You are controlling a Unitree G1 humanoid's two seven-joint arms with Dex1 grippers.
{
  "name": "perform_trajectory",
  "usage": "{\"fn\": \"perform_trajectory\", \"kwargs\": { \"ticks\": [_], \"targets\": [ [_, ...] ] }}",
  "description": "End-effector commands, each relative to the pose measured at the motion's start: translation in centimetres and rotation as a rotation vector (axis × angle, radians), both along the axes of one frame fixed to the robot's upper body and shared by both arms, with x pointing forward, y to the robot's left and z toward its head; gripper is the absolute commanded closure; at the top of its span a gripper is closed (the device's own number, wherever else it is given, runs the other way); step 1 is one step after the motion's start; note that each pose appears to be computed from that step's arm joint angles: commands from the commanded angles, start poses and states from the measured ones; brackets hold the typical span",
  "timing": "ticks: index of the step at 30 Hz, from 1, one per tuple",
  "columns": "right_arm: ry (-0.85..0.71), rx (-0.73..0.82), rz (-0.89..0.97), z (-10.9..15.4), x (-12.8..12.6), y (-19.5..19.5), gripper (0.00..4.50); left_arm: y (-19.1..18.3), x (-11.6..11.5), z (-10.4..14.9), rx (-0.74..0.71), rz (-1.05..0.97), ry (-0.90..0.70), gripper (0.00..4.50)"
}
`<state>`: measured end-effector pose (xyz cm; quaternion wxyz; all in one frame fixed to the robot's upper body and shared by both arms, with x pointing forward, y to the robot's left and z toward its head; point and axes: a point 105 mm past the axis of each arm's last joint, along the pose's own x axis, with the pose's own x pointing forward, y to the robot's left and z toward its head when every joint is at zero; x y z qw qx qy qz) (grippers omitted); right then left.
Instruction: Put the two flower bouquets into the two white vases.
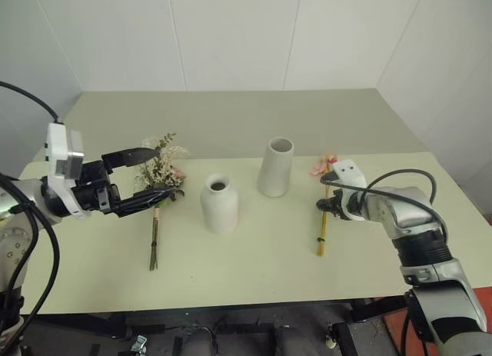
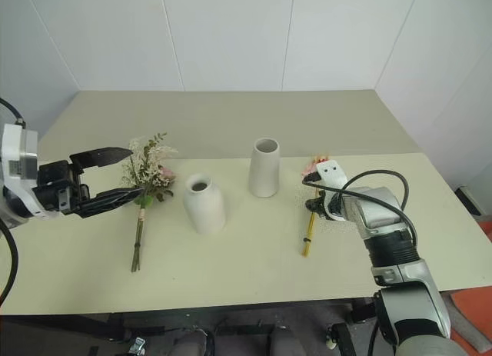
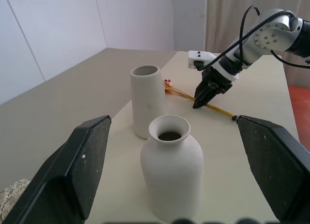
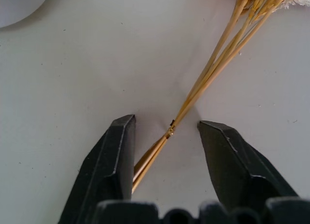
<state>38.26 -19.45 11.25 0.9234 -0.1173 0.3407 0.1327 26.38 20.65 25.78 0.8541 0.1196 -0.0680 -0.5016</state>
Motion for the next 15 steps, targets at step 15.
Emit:
{"fn": "perform_trajectory", "kwargs": {
  "ticks": [15],
  "targets": [
    [-0.456, 0.049, -0.258, 9.7, 1.9, -5.4, 4.46, 0.1, -0.5, 1.5, -0.006, 0.007, -0.06, 0.0]
  ]
}}
